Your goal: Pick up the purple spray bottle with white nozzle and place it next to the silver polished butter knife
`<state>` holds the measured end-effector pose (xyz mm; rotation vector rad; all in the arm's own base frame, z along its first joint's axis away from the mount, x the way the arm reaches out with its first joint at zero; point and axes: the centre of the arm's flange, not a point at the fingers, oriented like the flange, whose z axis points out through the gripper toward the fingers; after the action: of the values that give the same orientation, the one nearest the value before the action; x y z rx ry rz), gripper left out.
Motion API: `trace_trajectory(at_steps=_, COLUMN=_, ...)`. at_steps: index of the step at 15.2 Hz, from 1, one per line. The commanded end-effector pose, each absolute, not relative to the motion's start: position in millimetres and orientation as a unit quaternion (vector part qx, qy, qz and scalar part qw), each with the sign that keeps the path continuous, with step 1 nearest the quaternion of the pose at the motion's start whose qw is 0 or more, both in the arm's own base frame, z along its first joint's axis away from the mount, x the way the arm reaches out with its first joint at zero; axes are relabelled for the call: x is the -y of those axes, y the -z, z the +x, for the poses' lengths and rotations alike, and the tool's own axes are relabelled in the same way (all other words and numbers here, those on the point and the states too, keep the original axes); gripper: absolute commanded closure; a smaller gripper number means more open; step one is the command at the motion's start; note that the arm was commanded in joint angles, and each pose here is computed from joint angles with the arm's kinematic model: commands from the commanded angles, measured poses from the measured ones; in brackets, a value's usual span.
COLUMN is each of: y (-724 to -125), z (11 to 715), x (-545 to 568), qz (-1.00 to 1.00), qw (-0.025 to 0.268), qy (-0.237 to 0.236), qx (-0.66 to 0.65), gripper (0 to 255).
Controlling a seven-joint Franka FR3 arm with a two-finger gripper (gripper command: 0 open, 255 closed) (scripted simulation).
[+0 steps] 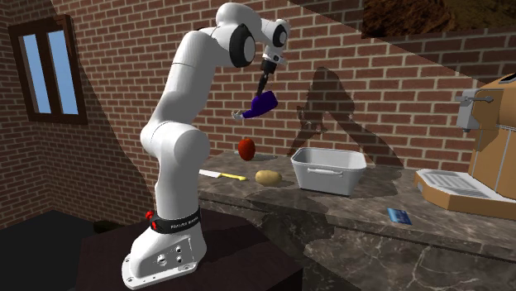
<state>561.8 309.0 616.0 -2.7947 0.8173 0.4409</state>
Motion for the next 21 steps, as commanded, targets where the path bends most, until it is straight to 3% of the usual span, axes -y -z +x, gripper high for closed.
trace_trajectory(at_steps=1, y=-605.5, z=560.7, x=-308.9, qz=-0.944, qw=0.098, qy=-0.149, qx=-0.276, gripper=255)
trace_trajectory(at_steps=21, y=-499.9, z=560.7, x=-308.9, qz=-0.944, qw=0.098, qy=-0.149, qx=-0.276, gripper=255)
